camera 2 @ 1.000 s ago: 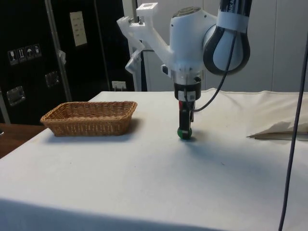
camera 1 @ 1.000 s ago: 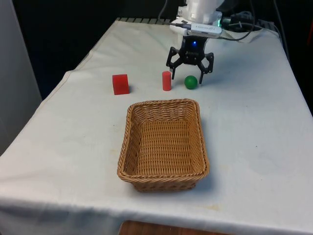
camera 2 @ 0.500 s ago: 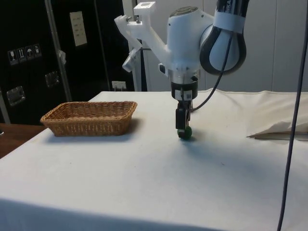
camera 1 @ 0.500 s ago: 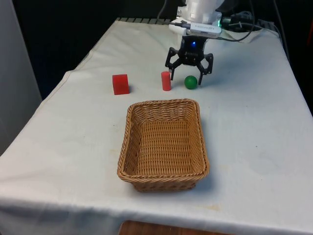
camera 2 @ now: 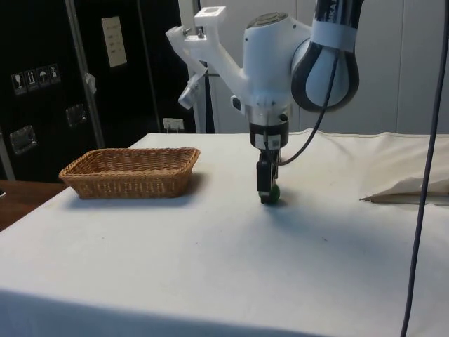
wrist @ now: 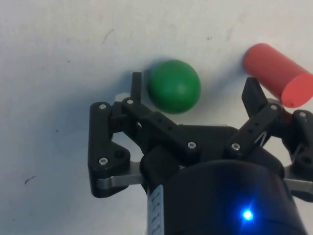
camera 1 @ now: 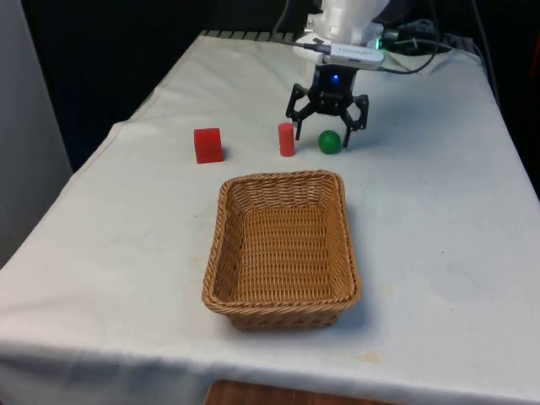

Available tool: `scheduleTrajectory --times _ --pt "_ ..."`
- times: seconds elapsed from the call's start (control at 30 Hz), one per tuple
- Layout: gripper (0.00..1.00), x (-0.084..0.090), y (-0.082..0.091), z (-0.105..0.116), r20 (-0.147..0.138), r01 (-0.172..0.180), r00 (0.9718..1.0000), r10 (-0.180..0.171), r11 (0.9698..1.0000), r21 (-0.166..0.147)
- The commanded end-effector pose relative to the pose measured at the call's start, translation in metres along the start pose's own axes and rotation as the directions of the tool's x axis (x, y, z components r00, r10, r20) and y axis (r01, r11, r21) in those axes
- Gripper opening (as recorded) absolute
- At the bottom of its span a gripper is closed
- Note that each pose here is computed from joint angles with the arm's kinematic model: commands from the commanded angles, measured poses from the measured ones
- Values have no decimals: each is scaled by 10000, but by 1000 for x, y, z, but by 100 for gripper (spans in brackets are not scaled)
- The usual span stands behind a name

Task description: Pick up the object to the left of the cylinder and place it into the basket.

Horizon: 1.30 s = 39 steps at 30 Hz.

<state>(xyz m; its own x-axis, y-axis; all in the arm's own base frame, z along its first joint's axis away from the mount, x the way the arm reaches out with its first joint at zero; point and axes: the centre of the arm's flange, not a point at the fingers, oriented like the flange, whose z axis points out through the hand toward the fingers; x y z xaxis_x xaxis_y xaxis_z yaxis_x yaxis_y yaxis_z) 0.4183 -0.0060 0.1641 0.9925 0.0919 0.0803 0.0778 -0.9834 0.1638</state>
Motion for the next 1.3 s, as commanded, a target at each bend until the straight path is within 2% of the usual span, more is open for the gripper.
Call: scheduleTrajectory --times 0.0,0.07,0.33,0.53,0.6,0.67,0.7,0.73,0.77,0.83,1.17,1.27 --pt "100 0 -5 0 -18 -45 10000 45 10000 44" --pt "100 0 -4 0 -8 -4 10000 5 10000 25" --pt "100 3 -24 -2 -27 -86 10000 86 9999 99" --pt "98 3 -29 -3 -53 -74 10000 74 9999 131" --pt "82 3 -29 -3 -55 -64 10000 64 9999 132" --pt "60 3 -28 -3 -66 -27 10000 28 9999 145" --pt "60 3 -29 -3 -55 -54 10000 55 9999 135" --pt "48 3 -29 -3 -55 -54 10000 55 9999 135" --pt "21 3 -30 -3 -57 -44 10000 45 9999 136" --pt "0 3 -30 -3 -57 -44 10000 45 9999 136" --pt "0 4 -30 -4 -63 -41 10000 42 9999 145" --pt "0 11 -27 -15 -213 -40 9998 44 9998 212"
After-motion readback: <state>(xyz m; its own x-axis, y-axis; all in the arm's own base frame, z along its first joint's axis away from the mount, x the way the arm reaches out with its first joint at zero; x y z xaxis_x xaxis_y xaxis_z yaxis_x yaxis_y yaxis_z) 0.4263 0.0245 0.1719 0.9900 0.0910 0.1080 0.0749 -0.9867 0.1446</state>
